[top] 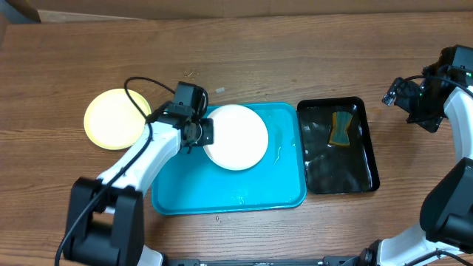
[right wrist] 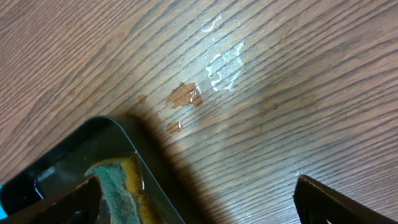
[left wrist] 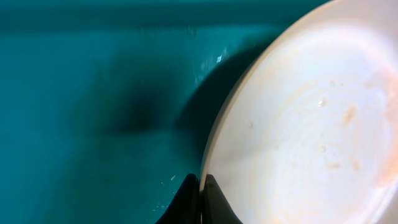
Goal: Clean dirty plates on tray and stack at the side
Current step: 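Lift the white plate by its rim with the left gripper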
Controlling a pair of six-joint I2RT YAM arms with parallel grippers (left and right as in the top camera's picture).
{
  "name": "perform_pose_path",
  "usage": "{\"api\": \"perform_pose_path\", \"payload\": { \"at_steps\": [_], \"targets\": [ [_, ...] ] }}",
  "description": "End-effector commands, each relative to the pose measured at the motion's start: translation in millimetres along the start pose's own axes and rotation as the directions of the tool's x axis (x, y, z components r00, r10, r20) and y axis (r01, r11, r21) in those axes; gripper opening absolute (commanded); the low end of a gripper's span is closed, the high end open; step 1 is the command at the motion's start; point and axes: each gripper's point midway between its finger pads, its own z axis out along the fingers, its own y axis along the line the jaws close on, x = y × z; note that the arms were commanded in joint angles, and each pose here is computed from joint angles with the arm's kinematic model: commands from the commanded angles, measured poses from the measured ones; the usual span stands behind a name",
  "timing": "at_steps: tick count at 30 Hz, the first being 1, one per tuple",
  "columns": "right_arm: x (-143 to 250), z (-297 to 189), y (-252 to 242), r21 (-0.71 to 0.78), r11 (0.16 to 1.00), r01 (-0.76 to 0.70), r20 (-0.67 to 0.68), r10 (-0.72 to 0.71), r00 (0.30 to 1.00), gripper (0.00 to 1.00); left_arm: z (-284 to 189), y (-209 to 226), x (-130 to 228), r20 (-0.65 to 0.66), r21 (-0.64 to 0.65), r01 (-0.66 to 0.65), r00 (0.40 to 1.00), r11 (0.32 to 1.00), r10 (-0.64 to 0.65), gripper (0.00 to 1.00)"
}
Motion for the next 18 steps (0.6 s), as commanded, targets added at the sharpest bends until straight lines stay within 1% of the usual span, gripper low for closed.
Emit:
{"api": "perform_pose_path", "payload": {
  "at_steps": [1,4,11,15,18],
  "targets": [
    [-7,-7,2,-0.005,1.000,0.006,0.028,-0.006,1.000,1.00,-35,-1,-33,0.135,-0.014,-0.036,0.990,0.999,0.037,0.04],
    [-7,-7,3,-0.005,1.000,0.007,0.028,-0.006,1.000,1.00,-52,-8,-44,0.187,0.007,-0.035,0.982,0.999,0.033,0.04],
    [-7,-7,3,-0.005,1.000,0.007,0.028,-0.006,1.000,1.00,-81,-50,-59,0.283,0.032,-0.109,0.954,0.993,0.096,0.04],
    [-7,-7,3,-0.005,1.000,0.007,0.028,-0.006,1.000,1.00,-96,-89,-67,0.355,0.045,-0.177,0.923,0.983,0.150,0.04],
    [-7,-7,3,-0.005,1.000,0.006,0.028,-0.006,1.000,1.00,-107,-126,-67,0.429,0.045,-0.244,0.881,0.969,0.202,0.04]
  ]
}}
